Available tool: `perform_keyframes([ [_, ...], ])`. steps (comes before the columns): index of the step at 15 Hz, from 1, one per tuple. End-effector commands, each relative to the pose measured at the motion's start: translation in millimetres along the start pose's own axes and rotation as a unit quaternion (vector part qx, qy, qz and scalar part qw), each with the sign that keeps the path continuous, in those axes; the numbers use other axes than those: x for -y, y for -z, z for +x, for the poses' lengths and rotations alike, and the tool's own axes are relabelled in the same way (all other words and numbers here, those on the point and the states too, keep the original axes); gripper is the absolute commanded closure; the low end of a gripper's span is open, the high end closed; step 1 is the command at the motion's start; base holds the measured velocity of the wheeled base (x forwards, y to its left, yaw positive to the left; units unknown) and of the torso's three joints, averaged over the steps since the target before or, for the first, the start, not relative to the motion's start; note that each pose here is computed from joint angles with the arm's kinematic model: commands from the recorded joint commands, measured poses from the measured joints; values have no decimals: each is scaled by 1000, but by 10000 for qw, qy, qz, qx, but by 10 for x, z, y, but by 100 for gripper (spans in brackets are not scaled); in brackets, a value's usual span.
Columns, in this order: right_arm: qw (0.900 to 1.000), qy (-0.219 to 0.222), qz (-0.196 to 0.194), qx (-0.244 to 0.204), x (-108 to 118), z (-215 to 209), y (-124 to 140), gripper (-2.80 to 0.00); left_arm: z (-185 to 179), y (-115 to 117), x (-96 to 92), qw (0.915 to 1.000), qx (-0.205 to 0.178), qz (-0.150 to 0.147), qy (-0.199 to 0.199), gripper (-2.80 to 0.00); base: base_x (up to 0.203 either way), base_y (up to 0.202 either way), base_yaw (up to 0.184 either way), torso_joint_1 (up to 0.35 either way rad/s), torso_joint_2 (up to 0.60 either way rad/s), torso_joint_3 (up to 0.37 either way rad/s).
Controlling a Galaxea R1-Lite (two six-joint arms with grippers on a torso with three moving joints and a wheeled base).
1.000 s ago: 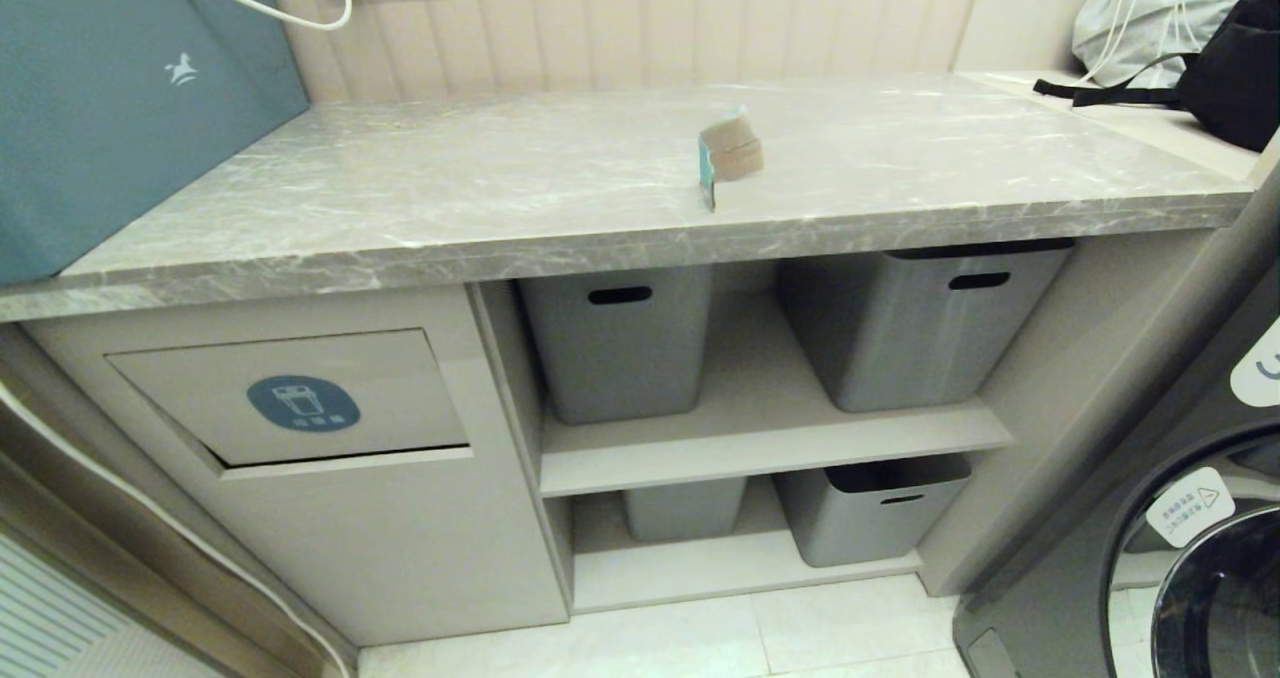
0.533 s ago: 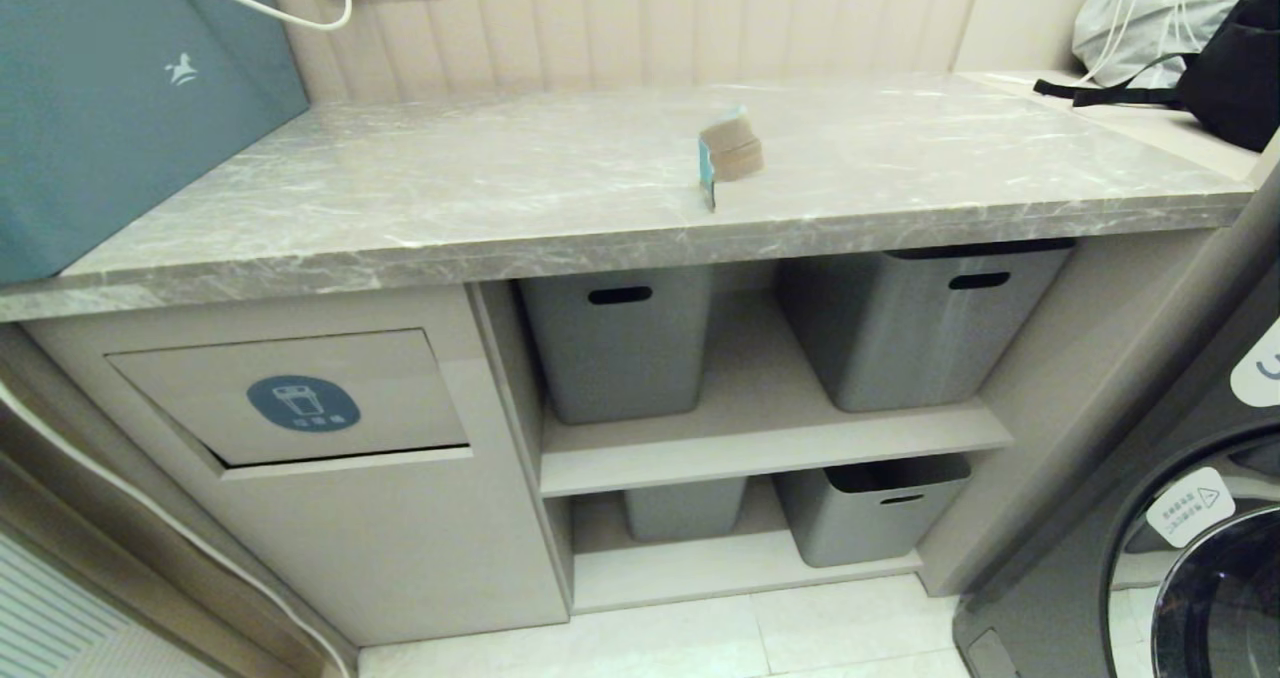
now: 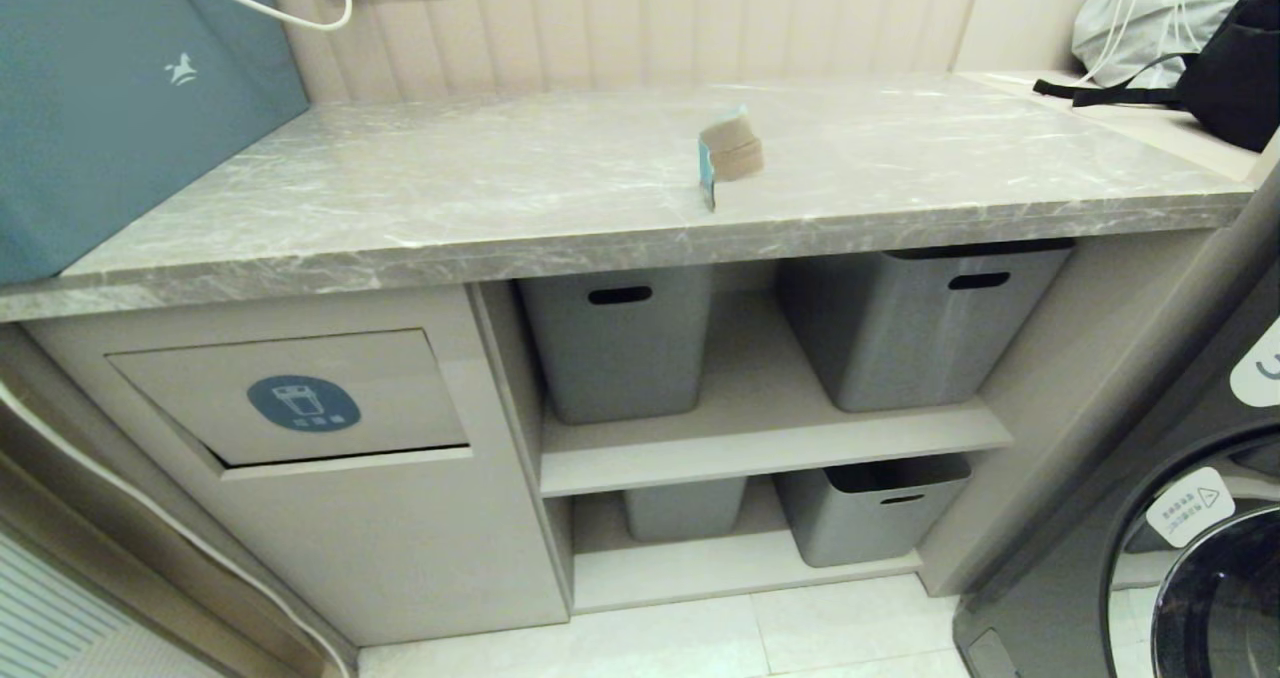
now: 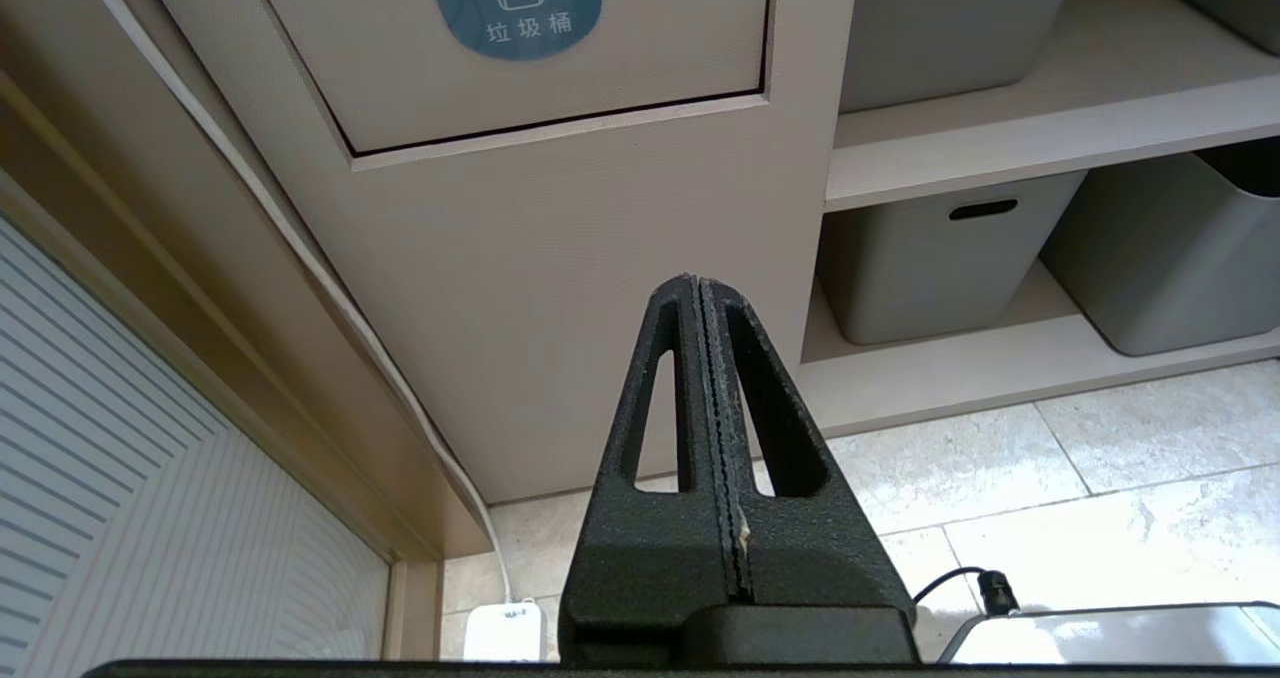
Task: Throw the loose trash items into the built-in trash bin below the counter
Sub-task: Pick up the garbage
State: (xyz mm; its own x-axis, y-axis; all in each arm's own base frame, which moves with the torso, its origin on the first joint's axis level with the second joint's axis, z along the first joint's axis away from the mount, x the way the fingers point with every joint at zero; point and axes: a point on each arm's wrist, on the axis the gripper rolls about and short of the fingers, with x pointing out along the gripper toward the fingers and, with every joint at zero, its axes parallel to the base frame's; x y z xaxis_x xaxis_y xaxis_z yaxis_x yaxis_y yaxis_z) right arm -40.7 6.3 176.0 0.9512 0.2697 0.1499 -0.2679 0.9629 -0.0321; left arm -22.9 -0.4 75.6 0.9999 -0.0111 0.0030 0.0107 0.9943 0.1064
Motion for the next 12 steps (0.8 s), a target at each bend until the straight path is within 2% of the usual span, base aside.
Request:
perform_keyframes([
  [1,9985,-95,203,-495,78,300,-264,0,1,4,0,10000,-7,4,-1,0,0,0,0,0,0,0],
  [4,9955,-225,380,-842,184,707,-602,0,1,4,0,10000,-7,-4,-1,0,0,0,0,0,0,0],
  [6,9928,-284,451,-1077,272,1030,-726,0,1,4,0,10000,-7,-4,-1,0,0,0,0,0,0,0],
  [8,9929,-419,362,-1050,367,1388,-778,0,1,4,0,10000,-7,4,-1,0,0,0,0,0,0,0],
  [10,9920,-1001,-41,-767,431,1702,-795,0,1,4,0,10000,-7,4,-1,0,0,0,0,0,0,0],
  [12,9813,-1850,-131,-512,361,1798,-868,0,1,4,1,10000,-7,4,7,0,0,0,0,0,0,0],
])
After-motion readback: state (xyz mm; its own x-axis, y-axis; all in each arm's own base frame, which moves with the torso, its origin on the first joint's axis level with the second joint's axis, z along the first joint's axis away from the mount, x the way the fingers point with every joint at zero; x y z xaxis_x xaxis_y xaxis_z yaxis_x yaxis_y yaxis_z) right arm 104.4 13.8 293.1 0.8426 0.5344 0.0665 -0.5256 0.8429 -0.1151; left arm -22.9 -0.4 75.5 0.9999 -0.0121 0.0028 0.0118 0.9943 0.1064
